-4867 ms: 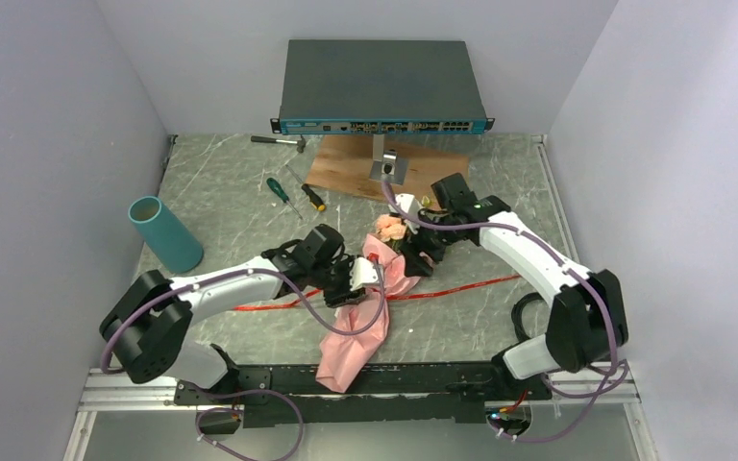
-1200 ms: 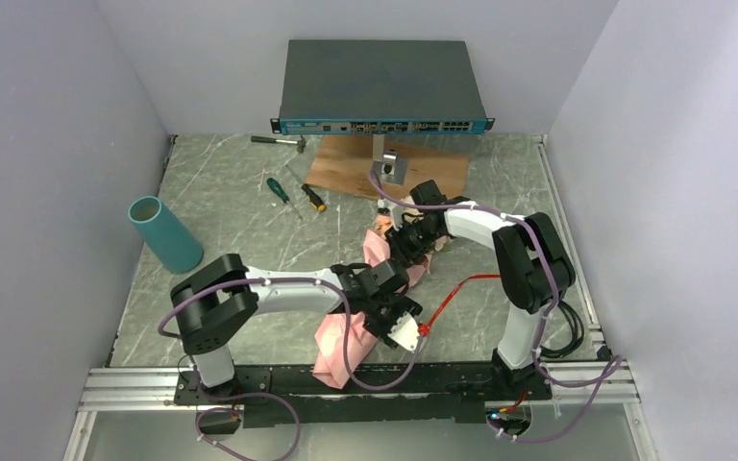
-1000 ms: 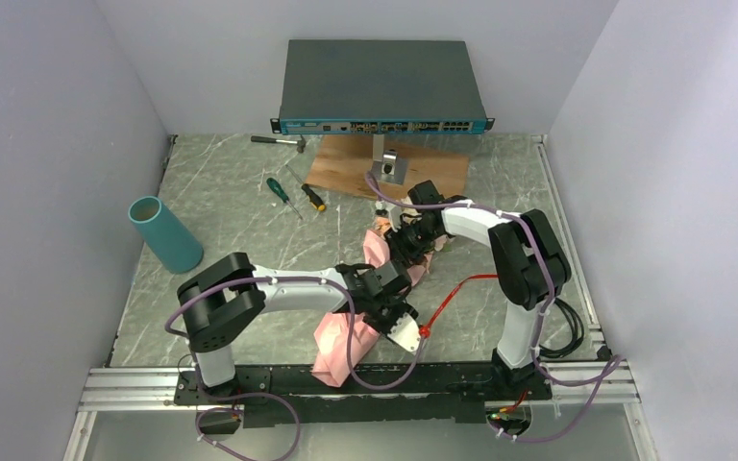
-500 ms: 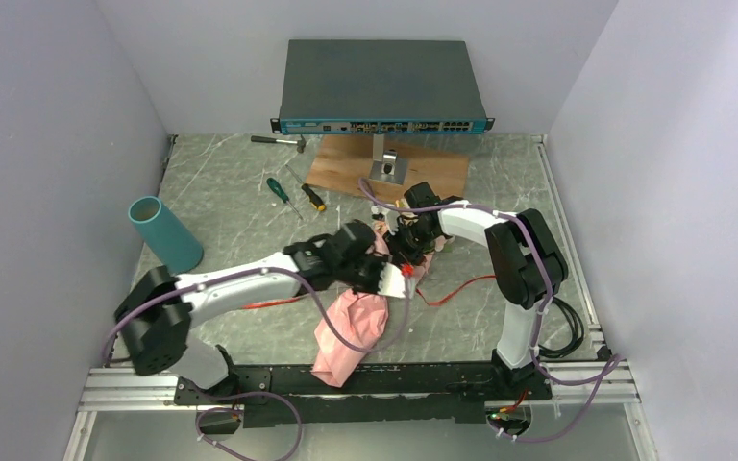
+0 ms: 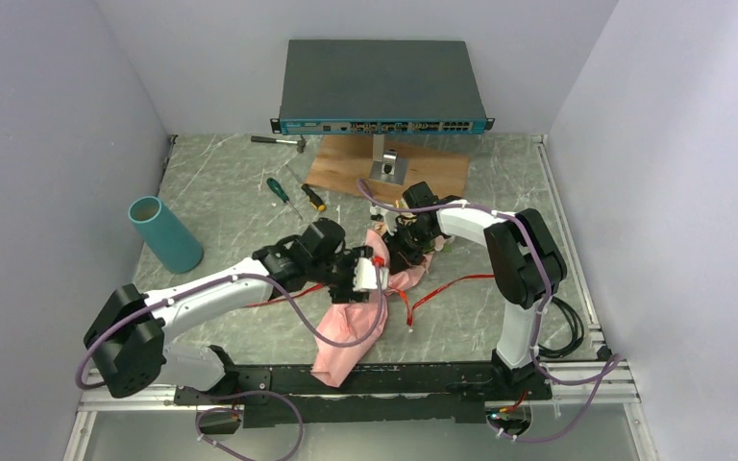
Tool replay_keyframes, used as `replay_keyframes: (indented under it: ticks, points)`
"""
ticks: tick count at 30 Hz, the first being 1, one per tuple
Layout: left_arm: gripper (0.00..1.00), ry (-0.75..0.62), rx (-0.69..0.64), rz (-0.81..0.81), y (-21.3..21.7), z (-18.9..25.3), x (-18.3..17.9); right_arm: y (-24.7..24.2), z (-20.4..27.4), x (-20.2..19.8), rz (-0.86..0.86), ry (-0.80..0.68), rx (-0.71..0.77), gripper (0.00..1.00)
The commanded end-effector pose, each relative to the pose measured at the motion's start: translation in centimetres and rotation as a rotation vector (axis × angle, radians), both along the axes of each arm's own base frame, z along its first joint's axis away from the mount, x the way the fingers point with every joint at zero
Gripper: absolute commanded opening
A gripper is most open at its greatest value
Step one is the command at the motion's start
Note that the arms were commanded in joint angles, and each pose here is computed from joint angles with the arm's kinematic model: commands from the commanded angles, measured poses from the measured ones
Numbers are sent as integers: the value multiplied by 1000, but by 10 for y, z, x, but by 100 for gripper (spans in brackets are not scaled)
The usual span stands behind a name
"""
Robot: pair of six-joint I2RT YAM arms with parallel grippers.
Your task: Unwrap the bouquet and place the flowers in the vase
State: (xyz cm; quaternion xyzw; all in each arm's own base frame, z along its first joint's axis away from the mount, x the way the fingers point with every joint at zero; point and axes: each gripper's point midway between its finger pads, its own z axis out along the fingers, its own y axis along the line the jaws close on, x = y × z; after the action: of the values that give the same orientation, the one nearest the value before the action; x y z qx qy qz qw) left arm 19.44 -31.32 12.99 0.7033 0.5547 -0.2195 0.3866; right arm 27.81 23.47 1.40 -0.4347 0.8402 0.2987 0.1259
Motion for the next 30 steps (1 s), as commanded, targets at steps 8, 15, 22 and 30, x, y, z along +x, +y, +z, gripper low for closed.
replay_keyframes:
  ticks: [8,15,22,30]
  points:
    - [60,99,82,84,35,-45,49,-21,-33,5,22,-28,-139,0]
    - [51,119,152,114,31,-79,68,-21,-34,6,15,-22,-144,0]
    - [0,122,29,65,5,-26,66,-23,-39,6,7,-2,-171,0]
    - [0,137,-179,-45,-35,63,38,-26,-46,2,7,21,-195,0]
